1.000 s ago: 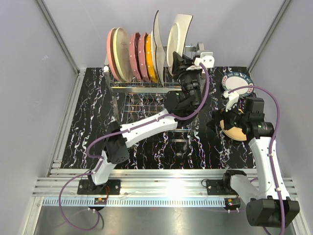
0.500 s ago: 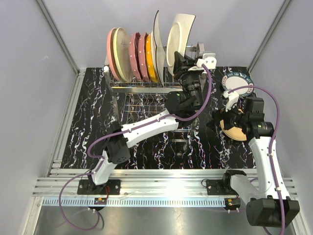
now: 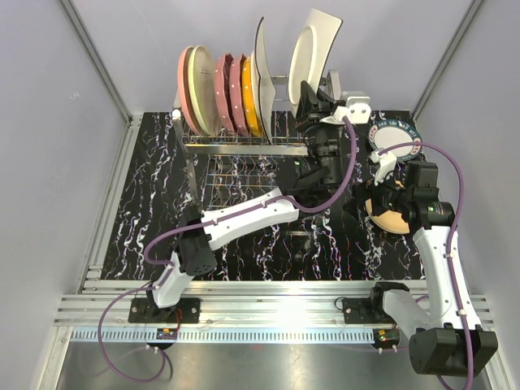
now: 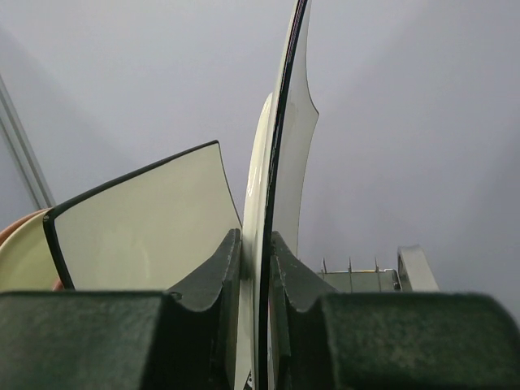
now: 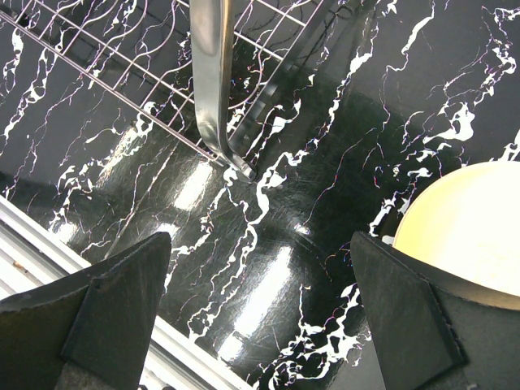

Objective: Unload the plates from the dish rack
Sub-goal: Grab a plate with the left arm

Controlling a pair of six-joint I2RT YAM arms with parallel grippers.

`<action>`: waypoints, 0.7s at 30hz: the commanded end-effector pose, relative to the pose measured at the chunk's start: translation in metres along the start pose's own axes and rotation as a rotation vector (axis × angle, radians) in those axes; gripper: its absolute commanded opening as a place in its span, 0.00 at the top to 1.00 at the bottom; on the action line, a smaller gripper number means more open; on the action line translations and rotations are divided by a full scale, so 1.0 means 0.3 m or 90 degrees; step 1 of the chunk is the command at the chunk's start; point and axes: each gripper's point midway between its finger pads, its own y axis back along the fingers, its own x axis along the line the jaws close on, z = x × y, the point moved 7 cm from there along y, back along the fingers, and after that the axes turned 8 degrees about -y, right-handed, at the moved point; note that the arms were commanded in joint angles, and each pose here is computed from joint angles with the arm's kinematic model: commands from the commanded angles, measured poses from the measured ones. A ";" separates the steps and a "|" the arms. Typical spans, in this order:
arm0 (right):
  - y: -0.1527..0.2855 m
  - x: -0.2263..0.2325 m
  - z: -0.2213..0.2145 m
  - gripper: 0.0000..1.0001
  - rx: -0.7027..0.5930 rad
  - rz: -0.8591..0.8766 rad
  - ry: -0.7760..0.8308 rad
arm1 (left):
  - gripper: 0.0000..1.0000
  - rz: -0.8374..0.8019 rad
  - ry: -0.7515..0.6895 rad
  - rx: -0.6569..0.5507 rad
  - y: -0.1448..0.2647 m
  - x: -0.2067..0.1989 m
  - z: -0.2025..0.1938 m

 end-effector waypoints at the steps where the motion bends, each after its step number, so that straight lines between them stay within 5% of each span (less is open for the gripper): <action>1: -0.002 -0.012 0.016 0.00 -0.015 -0.014 0.013 | 1.00 0.076 0.123 -0.152 -0.048 0.215 0.209; 21: -0.001 -0.013 0.017 0.00 -0.017 -0.017 0.014 | 1.00 0.058 0.192 -0.225 0.070 0.339 0.373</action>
